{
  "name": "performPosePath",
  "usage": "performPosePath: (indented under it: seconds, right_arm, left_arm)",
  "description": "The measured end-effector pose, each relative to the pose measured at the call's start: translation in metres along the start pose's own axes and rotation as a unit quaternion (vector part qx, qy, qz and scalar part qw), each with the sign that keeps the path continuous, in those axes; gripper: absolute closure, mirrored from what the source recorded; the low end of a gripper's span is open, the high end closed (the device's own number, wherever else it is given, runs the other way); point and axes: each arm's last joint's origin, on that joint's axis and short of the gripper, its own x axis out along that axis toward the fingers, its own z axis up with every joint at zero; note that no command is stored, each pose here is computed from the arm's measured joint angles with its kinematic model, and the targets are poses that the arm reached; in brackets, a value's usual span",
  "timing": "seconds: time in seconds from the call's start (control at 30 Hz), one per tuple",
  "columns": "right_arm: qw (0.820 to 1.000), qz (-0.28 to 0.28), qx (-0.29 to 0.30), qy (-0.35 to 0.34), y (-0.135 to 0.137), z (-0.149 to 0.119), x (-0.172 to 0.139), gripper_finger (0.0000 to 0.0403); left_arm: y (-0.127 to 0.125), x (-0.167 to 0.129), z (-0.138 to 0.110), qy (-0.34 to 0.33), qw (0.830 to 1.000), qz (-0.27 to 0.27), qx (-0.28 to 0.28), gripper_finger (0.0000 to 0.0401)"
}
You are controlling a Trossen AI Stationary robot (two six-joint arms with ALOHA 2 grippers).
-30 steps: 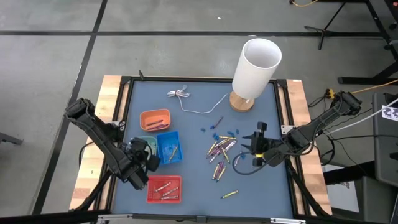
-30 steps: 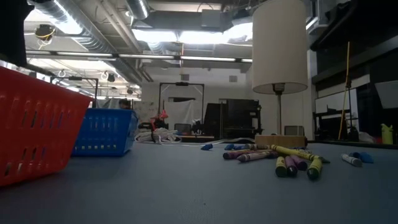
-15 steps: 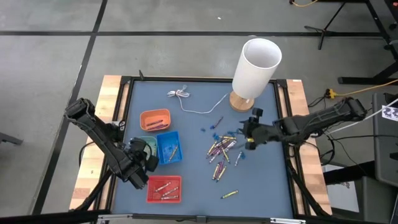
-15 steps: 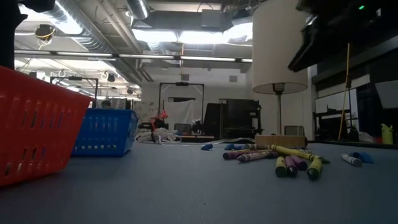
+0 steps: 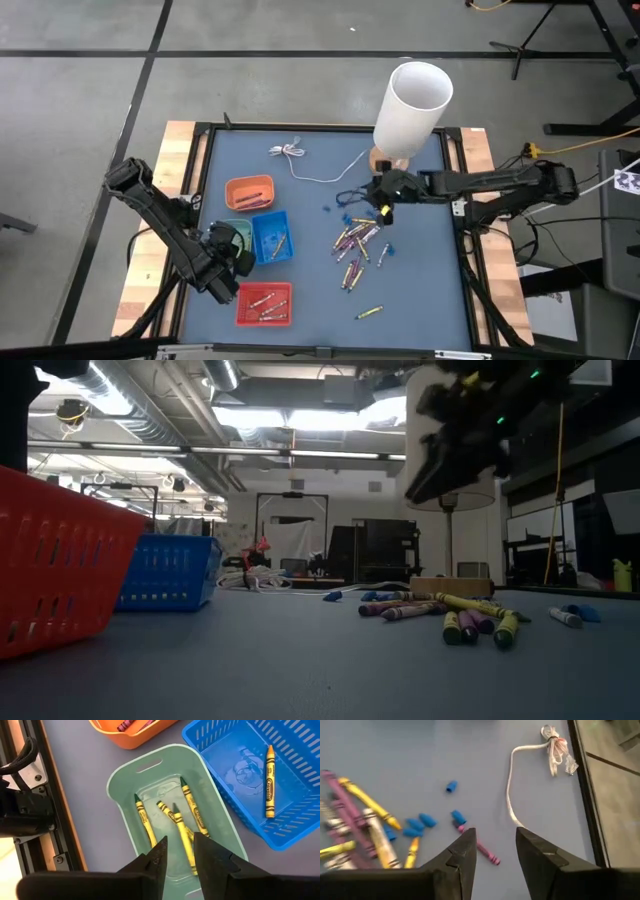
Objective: Sort crayons
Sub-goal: Put the violet crayon into the orange bin
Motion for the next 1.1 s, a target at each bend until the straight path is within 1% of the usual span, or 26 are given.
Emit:
performPosePath:
  seconds: [0.07,0.23,0.5,0.6,0.73,0.83,1.1]
  right_arm:
    - [1.000,0.006,-0.003,0.014,-0.006,-0.005,0.013,0.0265]
    - [0.999,0.023,0.014,0.038,-0.020,-0.020,0.046,0.0265]
    - [0.993,0.098,0.041,0.055,-0.031,-0.047,0.086,0.0265]
    - [0.991,0.112,0.044,0.056,-0.030,-0.052,0.096,0.0265]
    - [0.991,0.120,0.026,0.057,-0.027,-0.056,0.105,0.0265]
    - [0.990,0.126,0.024,0.061,-0.024,-0.059,0.111,0.0265]
    - [0.987,0.138,0.027,0.072,-0.022,-0.062,0.114,0.0265]
  left_arm:
    - [0.000,0.000,0.000,0.001,1.000,-0.001,-0.001,0.0322]
    - [-0.001,0.000,0.000,0.001,1.000,-0.004,-0.002,0.0322]
    - [-0.001,0.000,0.000,0.002,1.000,-0.007,-0.003,0.0322]
    - [-0.001,0.000,0.000,0.002,1.000,-0.007,-0.003,0.0322]
    - [-0.002,0.000,0.000,0.003,1.000,-0.008,-0.004,0.0322]
    - [-0.002,0.000,0.000,0.003,1.000,-0.008,-0.004,0.0322]
    - [-0.003,0.000,-0.001,0.006,1.000,-0.013,-0.007,0.0322]
